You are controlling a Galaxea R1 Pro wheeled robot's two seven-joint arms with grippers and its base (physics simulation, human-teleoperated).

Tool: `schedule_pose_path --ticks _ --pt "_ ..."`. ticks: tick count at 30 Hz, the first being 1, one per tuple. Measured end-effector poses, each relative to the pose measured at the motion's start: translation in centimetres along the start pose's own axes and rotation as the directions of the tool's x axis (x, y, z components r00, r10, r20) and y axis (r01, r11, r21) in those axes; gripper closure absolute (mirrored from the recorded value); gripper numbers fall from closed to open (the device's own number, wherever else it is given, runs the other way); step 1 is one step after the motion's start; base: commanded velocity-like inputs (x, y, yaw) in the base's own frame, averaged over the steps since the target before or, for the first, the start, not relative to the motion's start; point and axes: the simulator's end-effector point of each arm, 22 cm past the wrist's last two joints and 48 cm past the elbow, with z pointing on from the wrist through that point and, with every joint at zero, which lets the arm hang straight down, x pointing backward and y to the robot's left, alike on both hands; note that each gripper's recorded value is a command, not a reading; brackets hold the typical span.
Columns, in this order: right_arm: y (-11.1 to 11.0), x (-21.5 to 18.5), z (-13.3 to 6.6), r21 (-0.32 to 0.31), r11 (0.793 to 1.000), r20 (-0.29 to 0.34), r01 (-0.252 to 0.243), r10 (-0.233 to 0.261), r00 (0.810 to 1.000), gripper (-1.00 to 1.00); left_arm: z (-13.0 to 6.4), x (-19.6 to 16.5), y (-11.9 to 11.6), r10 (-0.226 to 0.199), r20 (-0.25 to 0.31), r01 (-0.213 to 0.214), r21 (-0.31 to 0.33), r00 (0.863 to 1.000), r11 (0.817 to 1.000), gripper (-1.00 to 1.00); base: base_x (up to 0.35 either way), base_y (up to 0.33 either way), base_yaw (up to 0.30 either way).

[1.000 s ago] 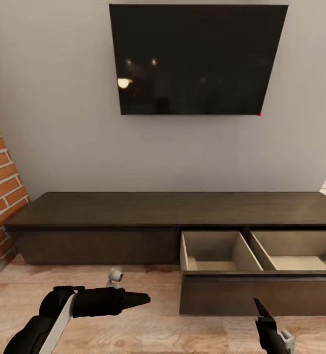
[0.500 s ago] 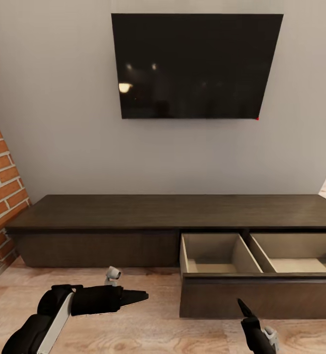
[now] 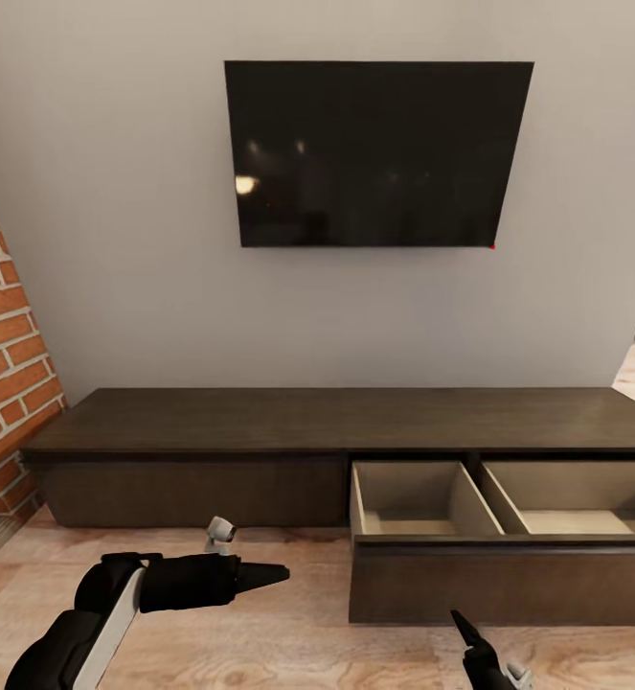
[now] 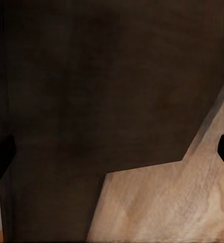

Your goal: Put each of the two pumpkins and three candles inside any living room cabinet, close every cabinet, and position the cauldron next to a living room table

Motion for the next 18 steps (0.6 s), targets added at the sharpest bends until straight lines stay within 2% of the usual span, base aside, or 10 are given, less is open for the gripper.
schedule_pose_path --ticks 6,15,18 --pt "-0.2 0.2 -0.8 0.035 0.999 -0.003 -0.013 0.013 1.000 -1.00 -0.1 -1.1 -1.0 0.003 -0.001 -0.003 -0.001 1.000 1.000 -1.00 -0.021 0.000 0.000" --pt "1.6 -0.2 -1.3 0.038 0.999 -0.002 -0.009 0.009 1.000 -1.00 -0.3 -2.6 -2.4 0.009 -0.004 -0.009 -0.003 1.000 1.000 -1.00 -0.001 0.000 0.000" --pt "3.1 -0.4 -1.3 0.009 1.000 -0.002 0.002 -0.002 1.000 -1.00 -0.4 -3.1 -2.9 0.010 -0.004 -0.010 -0.003 1.000 1.000 -1.00 0.000 0.000 0.000"
